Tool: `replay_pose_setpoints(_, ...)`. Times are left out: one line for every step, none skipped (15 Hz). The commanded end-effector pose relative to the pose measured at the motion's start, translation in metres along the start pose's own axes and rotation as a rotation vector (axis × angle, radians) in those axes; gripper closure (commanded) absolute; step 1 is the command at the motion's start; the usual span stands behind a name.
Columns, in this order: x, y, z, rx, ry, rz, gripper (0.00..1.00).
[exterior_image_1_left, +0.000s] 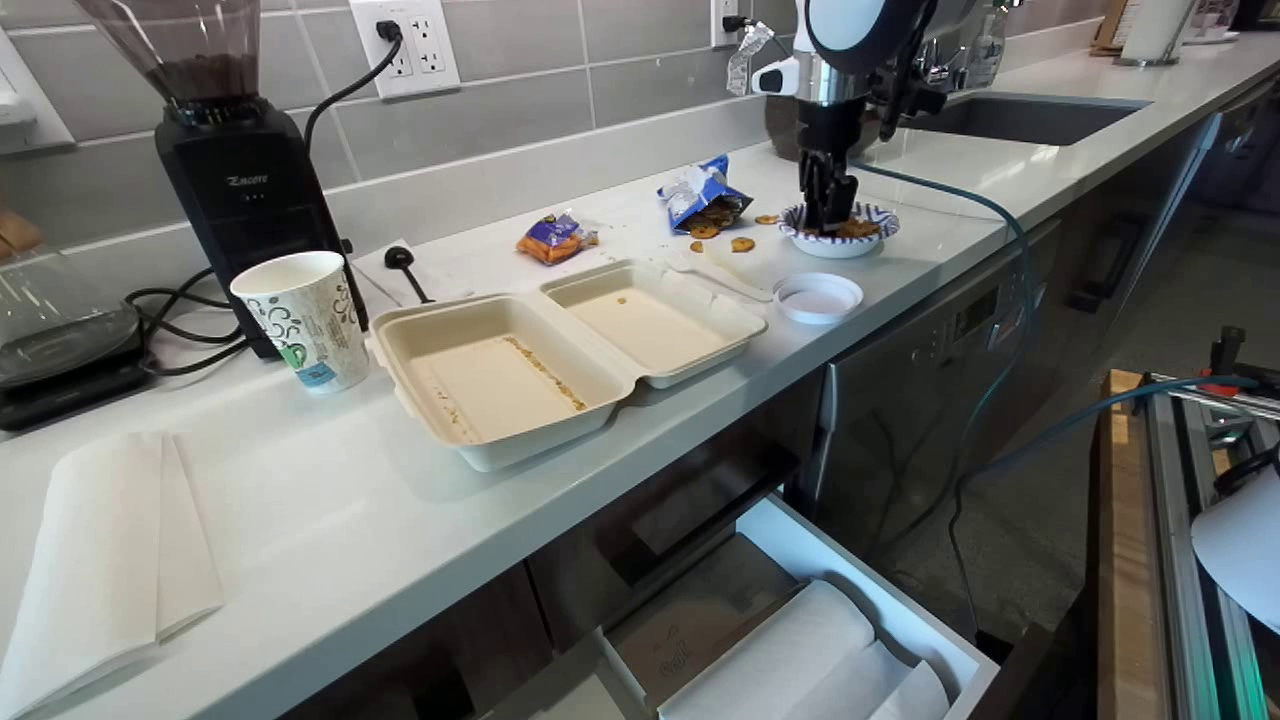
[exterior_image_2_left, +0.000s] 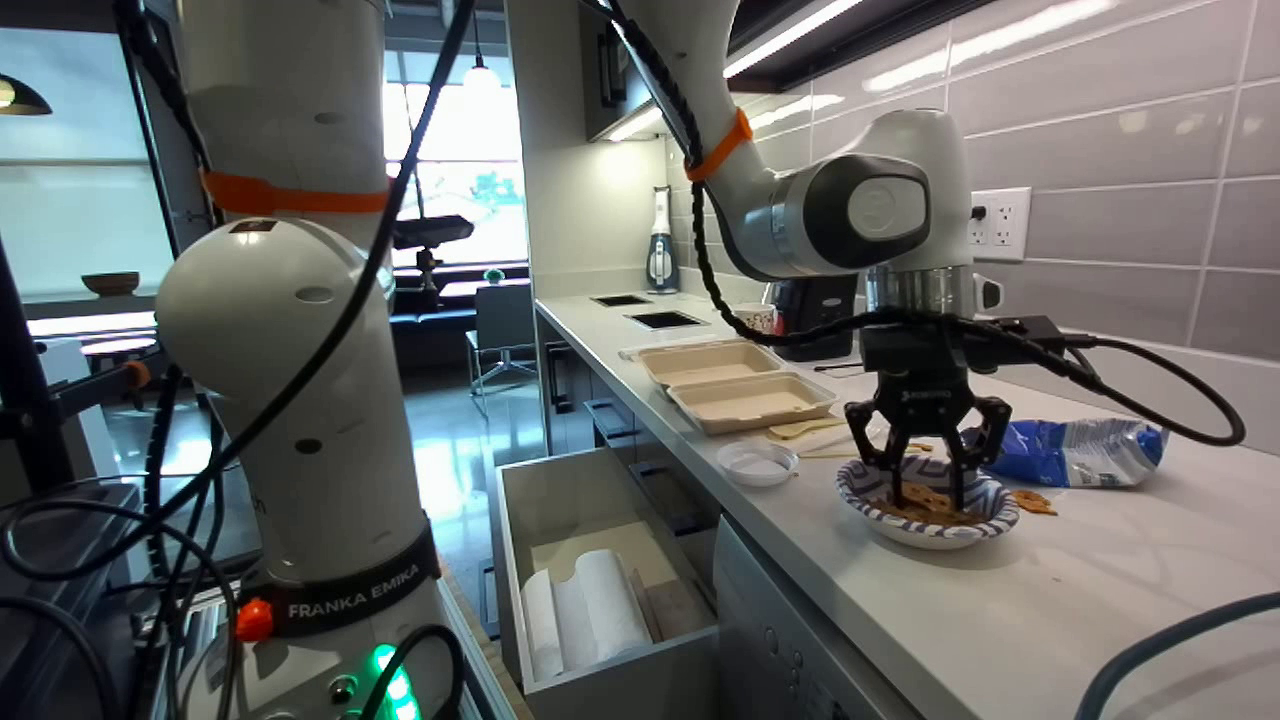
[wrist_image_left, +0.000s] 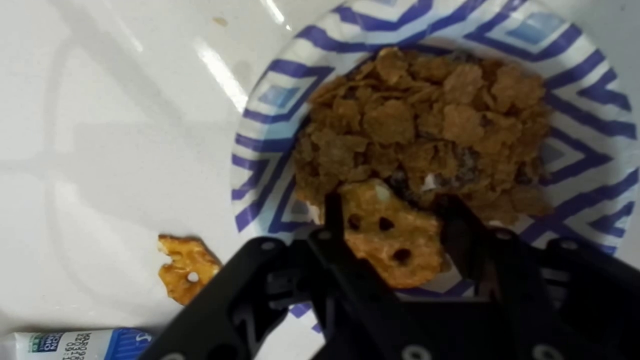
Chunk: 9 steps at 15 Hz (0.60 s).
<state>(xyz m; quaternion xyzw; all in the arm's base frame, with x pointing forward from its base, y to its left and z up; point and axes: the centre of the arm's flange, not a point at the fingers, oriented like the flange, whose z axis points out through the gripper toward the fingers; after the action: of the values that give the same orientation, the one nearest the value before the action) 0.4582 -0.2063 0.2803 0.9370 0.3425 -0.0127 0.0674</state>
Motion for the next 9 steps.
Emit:
replay_pose_setpoints(-0.0025,0.0007,-0.0006,-0.003,0.023,0.0,0.47)
replay_pose_setpoints(-0.0028,0.0006,-0.0009,-0.003,0.023,-0.001,0.48)
replay_pose_setpoints(-0.0032,0.0009,-0.001,-0.004,0.023,0.0,0.49)
replay_pose_setpoints(-0.0033,0.0009,-0.0011,-0.004,0.023,0.0,0.48)
replay_pose_setpoints(-0.0037,0.0007,-0.0013,-0.004,0.023,-0.001,0.49)
replay_pose_setpoints(-0.004,0.0009,-0.0013,-0.004,0.023,0.0,0.5)
replay_pose_setpoints(-0.0044,0.0011,-0.0015,-0.004,0.023,0.001,0.49)
replay_pose_setpoints(-0.0048,0.0012,-0.0014,-0.004,0.023,0.001,0.49)
replay_pose_setpoints(-0.005,0.0011,-0.0017,-0.005,0.024,0.001,0.49)
